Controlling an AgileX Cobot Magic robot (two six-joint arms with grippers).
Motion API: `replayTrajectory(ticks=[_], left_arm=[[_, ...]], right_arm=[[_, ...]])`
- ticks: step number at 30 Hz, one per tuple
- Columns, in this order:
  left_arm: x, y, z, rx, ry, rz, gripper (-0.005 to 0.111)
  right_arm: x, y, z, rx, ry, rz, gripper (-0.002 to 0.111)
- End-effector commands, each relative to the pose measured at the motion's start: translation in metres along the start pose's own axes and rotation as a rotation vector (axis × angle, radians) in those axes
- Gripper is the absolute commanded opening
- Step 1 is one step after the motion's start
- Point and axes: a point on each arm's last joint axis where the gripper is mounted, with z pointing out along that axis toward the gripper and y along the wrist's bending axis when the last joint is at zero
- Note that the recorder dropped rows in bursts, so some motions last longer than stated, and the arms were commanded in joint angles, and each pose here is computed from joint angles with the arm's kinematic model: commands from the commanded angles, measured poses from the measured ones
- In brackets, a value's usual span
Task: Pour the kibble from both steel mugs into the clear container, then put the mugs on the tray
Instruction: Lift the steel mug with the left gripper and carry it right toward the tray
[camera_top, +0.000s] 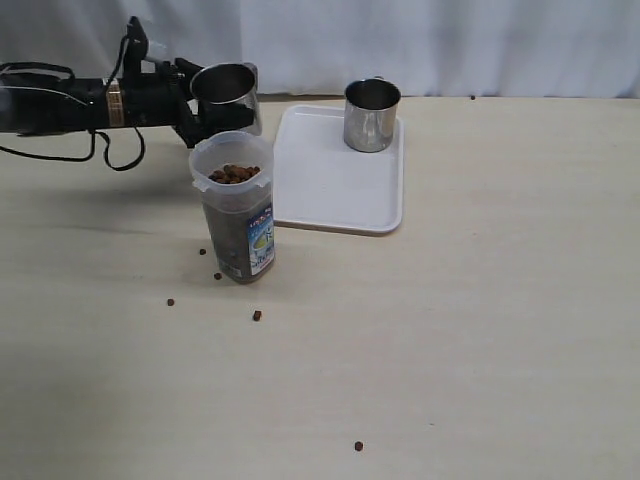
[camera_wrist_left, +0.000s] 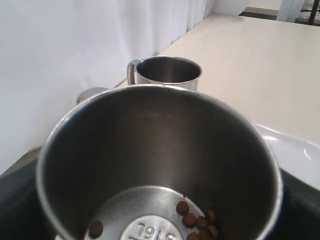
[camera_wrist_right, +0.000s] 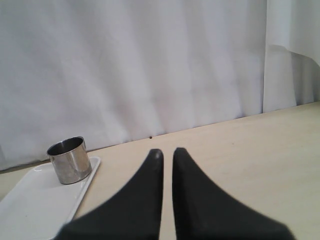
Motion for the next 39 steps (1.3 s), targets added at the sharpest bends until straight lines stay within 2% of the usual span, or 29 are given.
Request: replayTrajectory(ticks=[1, 15, 21, 28, 33, 39], left_arm=[[-0.008, -0.005, 0.02, 0.025, -0.014, 0.025, 0.0], [0.0, -0.009, 0.053, 0.042, -0.019, 0.01, 0.0], [-0.005, -0.011, 0.065, 0.011, -0.019, 0.008, 0.0], [-0.004, -0.021, 0.083, -0.017, 0.027, 0.048, 0.0], [-0.007, -0.028, 0.093, -0.025, 0.013, 0.078, 0.0], [0.0, -0.028, 0.1, -0.073, 0.069, 0.102, 0.0]], right_arm=[[0.002, -0.001, 0.0, 0.008, 0.01, 0.0, 0.005], [0.002, -0.001, 0.0, 0.008, 0.01, 0.0, 0.005], [0.002, -0.001, 0.0, 0.008, 0.01, 0.0, 0.005], [0.002, -0.001, 0.0, 0.008, 0.01, 0.0, 0.005], [0.002, -0.001, 0.0, 0.008, 0.01, 0.0, 0.005], [0.002, -0.001, 0.0, 0.008, 0.01, 0.0, 0.005]])
